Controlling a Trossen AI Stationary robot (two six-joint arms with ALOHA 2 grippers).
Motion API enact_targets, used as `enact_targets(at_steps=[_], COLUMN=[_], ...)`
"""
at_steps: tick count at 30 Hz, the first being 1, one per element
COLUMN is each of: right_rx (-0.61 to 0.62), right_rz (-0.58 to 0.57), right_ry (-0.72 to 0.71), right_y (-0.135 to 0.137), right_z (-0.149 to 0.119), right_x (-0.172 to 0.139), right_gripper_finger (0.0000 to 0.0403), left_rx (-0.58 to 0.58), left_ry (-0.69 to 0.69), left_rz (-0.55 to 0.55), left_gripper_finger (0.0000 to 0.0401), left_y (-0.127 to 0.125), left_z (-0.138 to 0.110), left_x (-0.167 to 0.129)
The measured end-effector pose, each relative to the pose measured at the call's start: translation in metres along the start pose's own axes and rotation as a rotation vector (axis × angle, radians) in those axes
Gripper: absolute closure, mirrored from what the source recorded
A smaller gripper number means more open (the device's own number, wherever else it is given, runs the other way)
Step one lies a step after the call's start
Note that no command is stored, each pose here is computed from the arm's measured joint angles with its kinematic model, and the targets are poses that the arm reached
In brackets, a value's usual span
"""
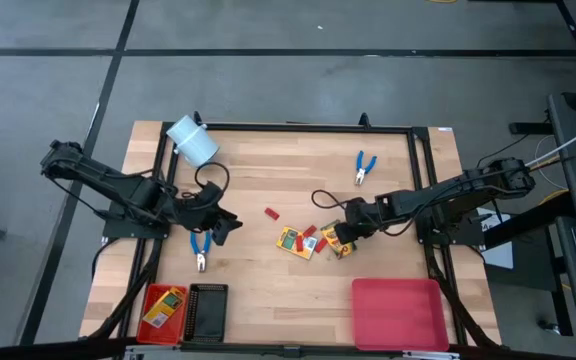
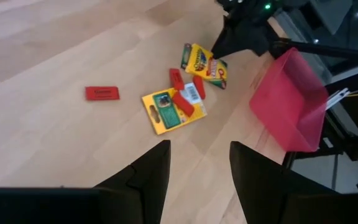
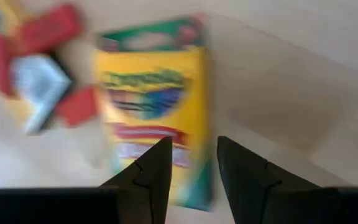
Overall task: Pick & Place School Supplies
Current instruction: Put the yellow crayon box into the red basket
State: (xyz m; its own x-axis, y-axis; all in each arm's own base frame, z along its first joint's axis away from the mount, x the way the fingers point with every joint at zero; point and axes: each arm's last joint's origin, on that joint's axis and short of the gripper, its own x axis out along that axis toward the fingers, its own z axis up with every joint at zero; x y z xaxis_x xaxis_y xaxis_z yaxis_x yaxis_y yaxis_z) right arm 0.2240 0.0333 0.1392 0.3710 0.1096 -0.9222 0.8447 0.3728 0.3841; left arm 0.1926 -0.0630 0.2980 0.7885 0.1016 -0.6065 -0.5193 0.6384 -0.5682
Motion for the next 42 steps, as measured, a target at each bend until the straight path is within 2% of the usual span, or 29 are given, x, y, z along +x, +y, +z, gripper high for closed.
enact_targets(at_steps=[3, 15, 25, 42], right_rx=[0.001, -0.015, -0.044, -0.008], right_rz=[-0.071, -0.17, -0.161, -0.025], right_ry=[0.006, -0.011, -0.014, -0.022], right_y=[-0.006, -0.013, -0.012, 0.003], right_z=[-0.003, -0.01, -0.014, -0.022], right_x=[0.0, -0.001, -0.001, 0.001], right_gripper_finger=[0.0272, 0.0272, 0.0272, 0.0272], left_rx=[-0.002, 0.007, 0.011, 0.033], left_ry=[-0.004, -0.007, -0.011, -0.025], left_rz=[-0.009, -0.005, -0.003, -0.026], left_gripper_finger=[0.0239, 0.0239, 0.0239, 0.024], left_y=[-0.003, -0.003, -0.003, -0.006], left_z=[0.0, -0.001, -0.001, 0.001], left_x=[0.003, 0.006, 0.006, 0.006])
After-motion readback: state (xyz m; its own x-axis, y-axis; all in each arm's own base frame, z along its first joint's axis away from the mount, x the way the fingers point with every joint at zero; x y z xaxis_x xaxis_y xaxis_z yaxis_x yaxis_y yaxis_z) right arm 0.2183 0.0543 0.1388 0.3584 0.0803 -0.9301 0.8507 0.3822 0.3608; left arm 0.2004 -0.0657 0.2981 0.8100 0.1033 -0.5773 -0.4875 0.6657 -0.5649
